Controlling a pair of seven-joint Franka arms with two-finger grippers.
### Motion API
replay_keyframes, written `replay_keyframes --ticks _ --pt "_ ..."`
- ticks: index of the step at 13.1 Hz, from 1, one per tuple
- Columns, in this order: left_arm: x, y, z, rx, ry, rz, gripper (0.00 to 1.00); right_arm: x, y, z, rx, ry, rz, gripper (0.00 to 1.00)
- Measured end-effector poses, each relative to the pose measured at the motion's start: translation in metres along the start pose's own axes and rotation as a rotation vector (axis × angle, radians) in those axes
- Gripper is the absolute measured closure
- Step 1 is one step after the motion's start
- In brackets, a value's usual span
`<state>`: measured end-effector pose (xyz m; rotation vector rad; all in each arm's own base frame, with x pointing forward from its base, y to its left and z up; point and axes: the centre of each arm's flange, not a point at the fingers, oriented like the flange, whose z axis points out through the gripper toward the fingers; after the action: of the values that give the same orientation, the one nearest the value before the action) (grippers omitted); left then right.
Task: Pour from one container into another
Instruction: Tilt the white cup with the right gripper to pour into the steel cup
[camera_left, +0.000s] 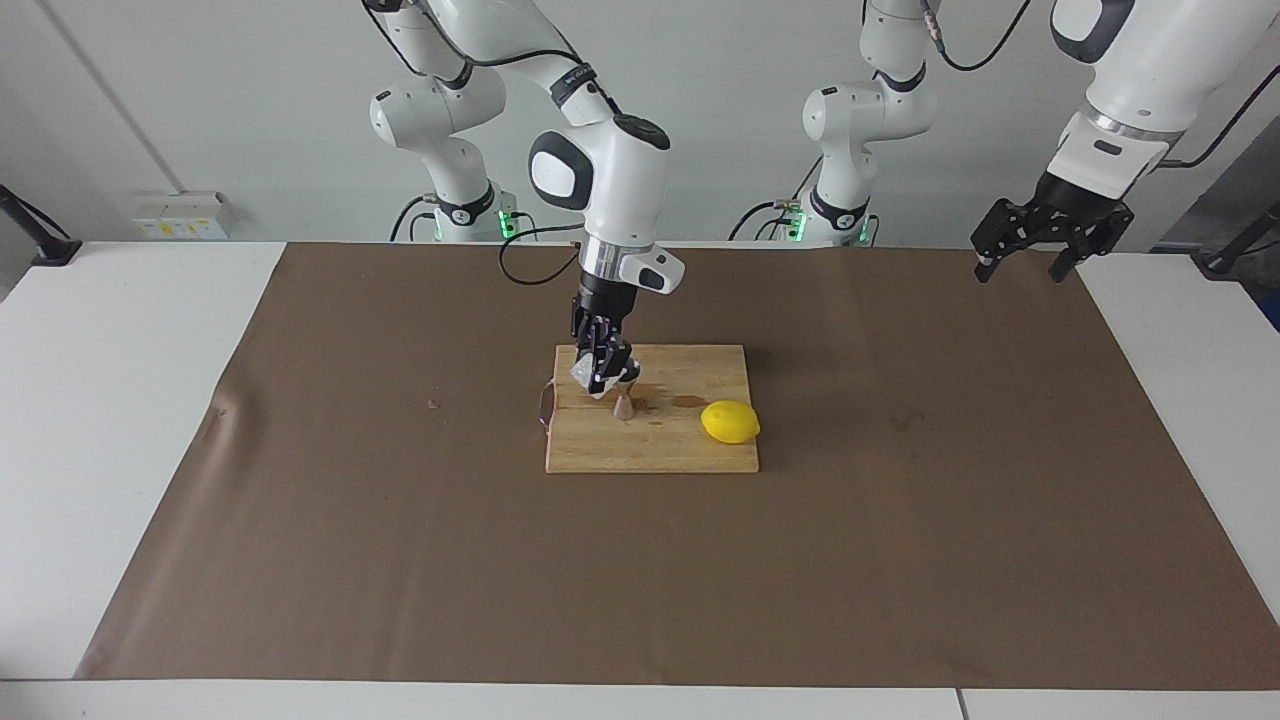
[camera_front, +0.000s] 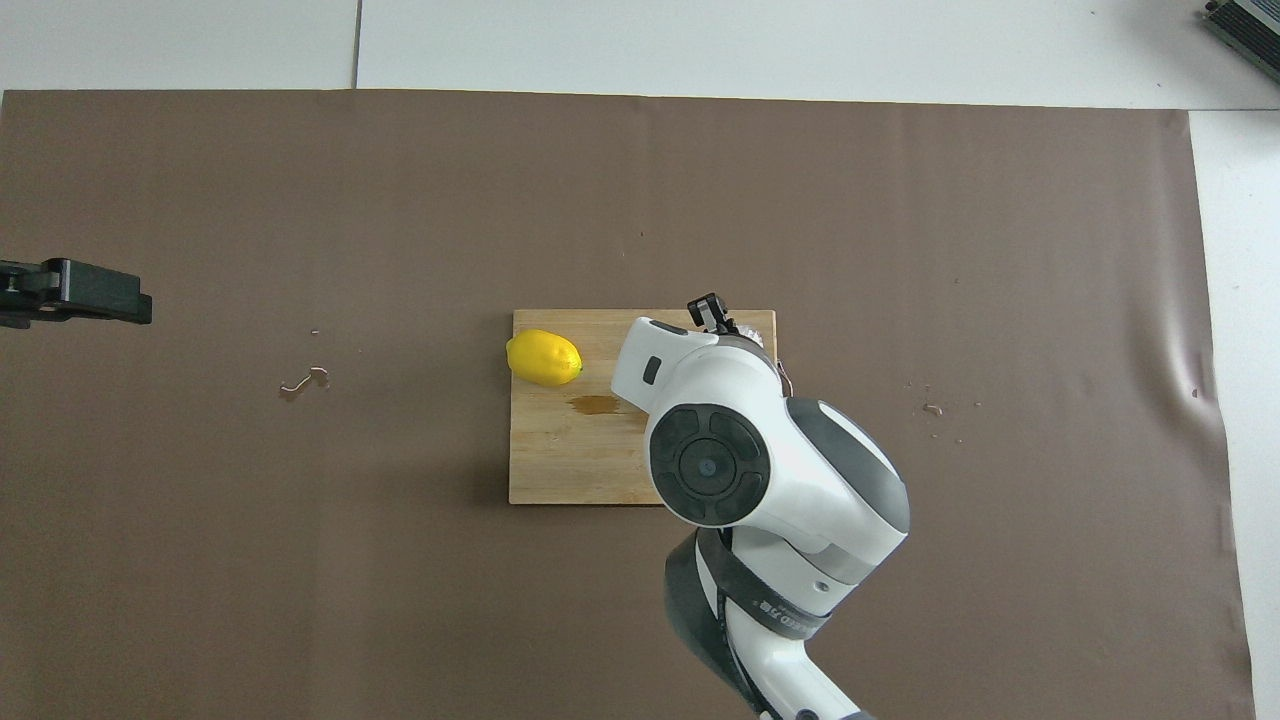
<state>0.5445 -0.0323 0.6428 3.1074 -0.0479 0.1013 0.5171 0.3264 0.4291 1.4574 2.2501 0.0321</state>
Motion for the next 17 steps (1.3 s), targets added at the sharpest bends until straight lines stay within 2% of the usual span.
replay_keyframes --ticks 11,17 --pt "0.0 0.0 0.0 0.0 0.001 0.0 0.0 0.014 -0.003 -0.008 -0.027 -0.078 -0.089 0.51" --pt "0.0 0.0 0.0 0.0 0.001 0.0 0.0 0.015 -0.004 -0.01 -0.024 -0.081 -0.052 0.51"
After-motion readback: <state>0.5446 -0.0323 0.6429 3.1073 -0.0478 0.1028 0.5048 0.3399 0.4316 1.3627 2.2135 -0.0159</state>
